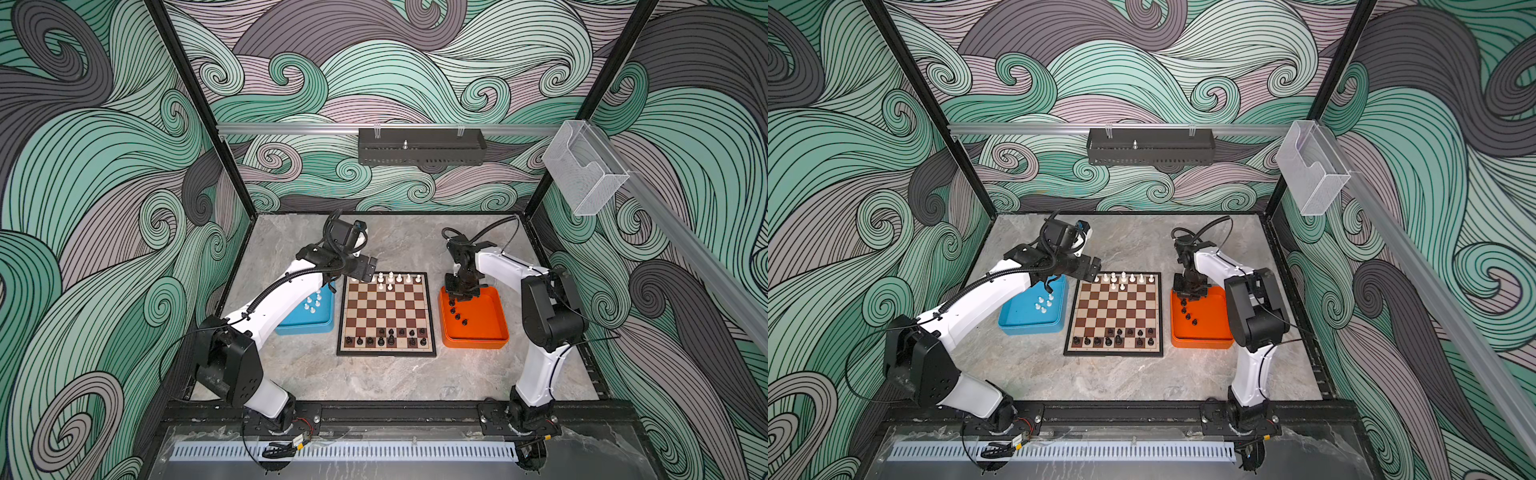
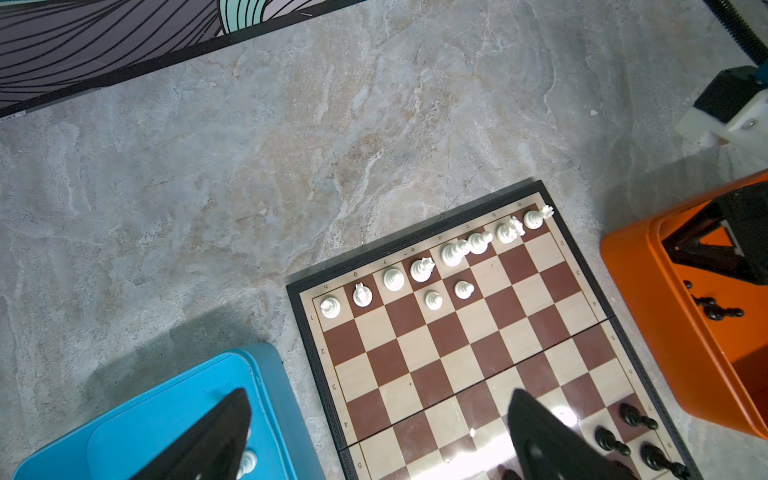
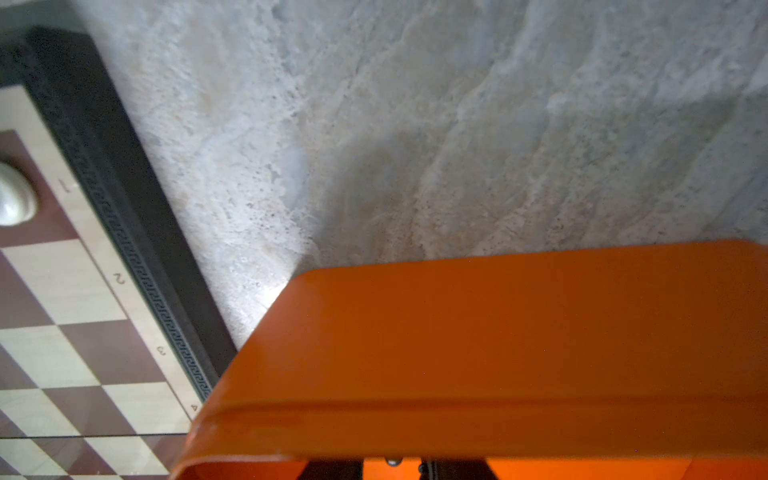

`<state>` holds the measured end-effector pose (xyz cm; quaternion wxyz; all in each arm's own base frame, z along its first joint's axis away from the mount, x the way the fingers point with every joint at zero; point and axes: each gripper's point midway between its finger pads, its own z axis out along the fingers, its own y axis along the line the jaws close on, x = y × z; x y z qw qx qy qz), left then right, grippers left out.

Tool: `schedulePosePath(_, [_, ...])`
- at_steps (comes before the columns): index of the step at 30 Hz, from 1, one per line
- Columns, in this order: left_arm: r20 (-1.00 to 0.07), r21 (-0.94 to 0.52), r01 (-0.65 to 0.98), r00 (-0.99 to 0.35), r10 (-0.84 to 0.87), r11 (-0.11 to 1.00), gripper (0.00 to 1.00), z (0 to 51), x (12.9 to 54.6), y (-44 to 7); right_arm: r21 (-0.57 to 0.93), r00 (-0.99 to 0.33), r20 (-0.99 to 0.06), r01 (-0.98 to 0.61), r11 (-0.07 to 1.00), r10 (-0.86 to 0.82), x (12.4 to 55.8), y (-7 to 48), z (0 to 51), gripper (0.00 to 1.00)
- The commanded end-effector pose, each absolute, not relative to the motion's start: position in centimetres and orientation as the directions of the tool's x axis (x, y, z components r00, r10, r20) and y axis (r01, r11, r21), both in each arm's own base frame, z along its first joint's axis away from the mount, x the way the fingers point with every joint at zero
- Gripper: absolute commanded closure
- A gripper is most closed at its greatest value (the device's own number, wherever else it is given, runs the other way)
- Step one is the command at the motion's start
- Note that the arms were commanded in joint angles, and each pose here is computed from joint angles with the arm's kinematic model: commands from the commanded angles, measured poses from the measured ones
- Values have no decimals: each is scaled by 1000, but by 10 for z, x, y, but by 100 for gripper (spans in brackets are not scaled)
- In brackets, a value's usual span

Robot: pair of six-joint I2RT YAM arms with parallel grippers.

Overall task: Set up the chess pieces on the board
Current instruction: 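Move the right gripper over the orange tray and lower toward a black pawn, then close the right gripper on the black pawn and lift it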

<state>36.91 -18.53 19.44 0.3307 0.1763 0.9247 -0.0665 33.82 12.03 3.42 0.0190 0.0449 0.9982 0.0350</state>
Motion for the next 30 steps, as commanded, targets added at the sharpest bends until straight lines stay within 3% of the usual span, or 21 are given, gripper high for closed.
schedulePosePath(1, [-636,10,373,-714,294,928,1,197,372,-186,66,-995,-37,91,994,94,341,123,34,75])
schedulePosePath(22, [-631,10,373,-717,296,928,1,195,372,-186,67,-996,-26,84,994,86,338,128,31,77])
schedulePosePath(25, [-633,10,373,-716,295,928,1,196,372,-186,67,-996,-25,86,994,88,337,128,31,83])
schedulePosePath(30, [-631,7,374,-718,294,928,1,195,372,-187,61,-996,-28,86,994,88,337,126,32,84])
